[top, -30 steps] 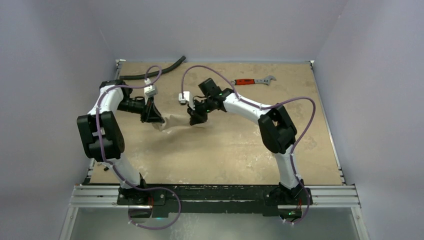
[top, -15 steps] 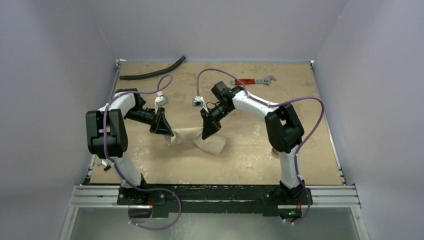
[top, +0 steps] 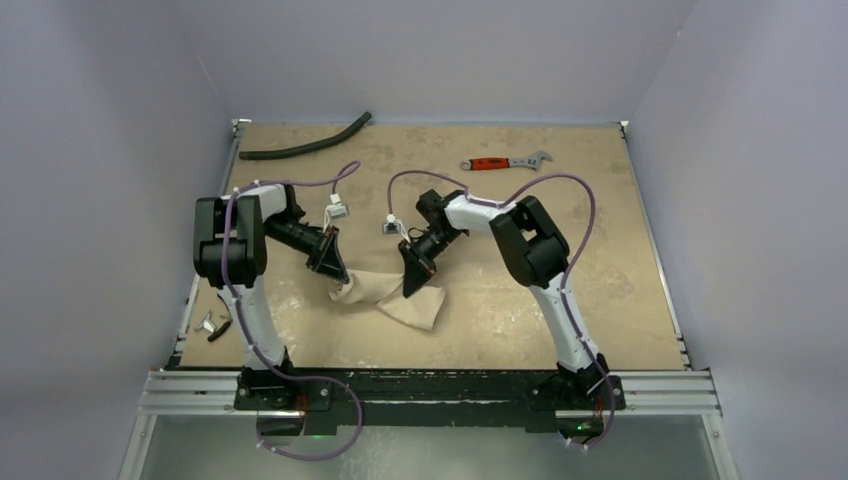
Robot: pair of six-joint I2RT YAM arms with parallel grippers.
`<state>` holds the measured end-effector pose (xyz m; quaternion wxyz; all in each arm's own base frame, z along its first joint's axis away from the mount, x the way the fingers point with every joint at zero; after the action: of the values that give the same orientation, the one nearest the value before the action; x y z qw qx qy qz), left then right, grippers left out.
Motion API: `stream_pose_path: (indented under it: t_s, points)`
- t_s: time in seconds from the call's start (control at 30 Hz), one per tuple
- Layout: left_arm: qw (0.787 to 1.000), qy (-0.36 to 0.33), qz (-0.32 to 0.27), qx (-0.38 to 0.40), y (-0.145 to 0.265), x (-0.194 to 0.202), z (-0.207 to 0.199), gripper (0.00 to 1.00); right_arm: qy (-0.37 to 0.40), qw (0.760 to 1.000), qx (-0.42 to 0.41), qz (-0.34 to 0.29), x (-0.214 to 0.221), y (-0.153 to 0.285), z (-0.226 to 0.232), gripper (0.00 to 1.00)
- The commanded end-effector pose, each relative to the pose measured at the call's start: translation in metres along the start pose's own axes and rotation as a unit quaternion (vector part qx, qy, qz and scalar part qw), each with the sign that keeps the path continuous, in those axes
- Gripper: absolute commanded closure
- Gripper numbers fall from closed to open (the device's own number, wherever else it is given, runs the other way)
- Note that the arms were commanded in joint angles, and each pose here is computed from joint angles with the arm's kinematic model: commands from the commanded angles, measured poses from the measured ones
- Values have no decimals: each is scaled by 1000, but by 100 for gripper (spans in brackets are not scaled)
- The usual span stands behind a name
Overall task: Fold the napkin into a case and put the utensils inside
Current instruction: Turn over the smaller rectangle folded napkin at the center of the board.
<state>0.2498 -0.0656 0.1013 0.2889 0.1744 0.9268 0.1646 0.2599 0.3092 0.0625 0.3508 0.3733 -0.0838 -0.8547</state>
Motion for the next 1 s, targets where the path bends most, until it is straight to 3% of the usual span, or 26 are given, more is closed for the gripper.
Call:
stream_pose_path:
  t_s: [0.0, 0.1, 0.17, 0.23, 0.4, 0.43, 0.6, 0.8, 0.9, 0.97]
  points:
    - [999, 23, 24, -42, 28, 1, 33, 100, -30, 999, 12, 38, 11, 4, -9, 78]
    - [997, 27, 24, -69, 35, -3, 53, 100, -21, 998, 32, 48, 10, 4, -16, 66]
    - [994, 21, 22, -102, 37, -6, 67, 89, -10, 997, 49, 52, 7, 4, -20, 53]
    - [990, 20, 17, -140, 40, -9, 77, 80, -3, 996, 72, 58, 4, 6, -23, 50]
    - [977, 10, -2, -212, 49, -20, 84, 20, 15, 990, 124, 64, -6, 16, -27, 41]
    - [973, 5, -8, -230, 53, -25, 83, 15, 15, 989, 134, 67, -7, 17, -29, 39]
    - [960, -21, -30, -277, 77, -48, 71, 7, 5, 975, 208, 73, -15, 30, -32, 30]
    - [946, -41, -31, -320, 105, -64, 50, 3, -22, 944, 324, 54, -28, 65, -29, 28]
    - [953, -63, -48, -293, 104, -75, 25, 3, -23, 939, 342, -1, -45, 85, -14, 37]
    - [957, -81, -43, -274, 93, -81, 9, 3, 2, 937, 346, -50, -65, 93, 1, 50]
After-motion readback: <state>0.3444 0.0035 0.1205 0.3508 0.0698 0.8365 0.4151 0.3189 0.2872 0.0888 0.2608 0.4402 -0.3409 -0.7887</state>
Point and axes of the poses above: each gripper's point midway between its finger pads, its own y axis back along the fingers, its own z axis along the line the jaws close on, x = y × z, the point moved 6 cm from there along y, back along the fingers, and after that the axes turned 6 degrees about y, right-handed, at the moved point
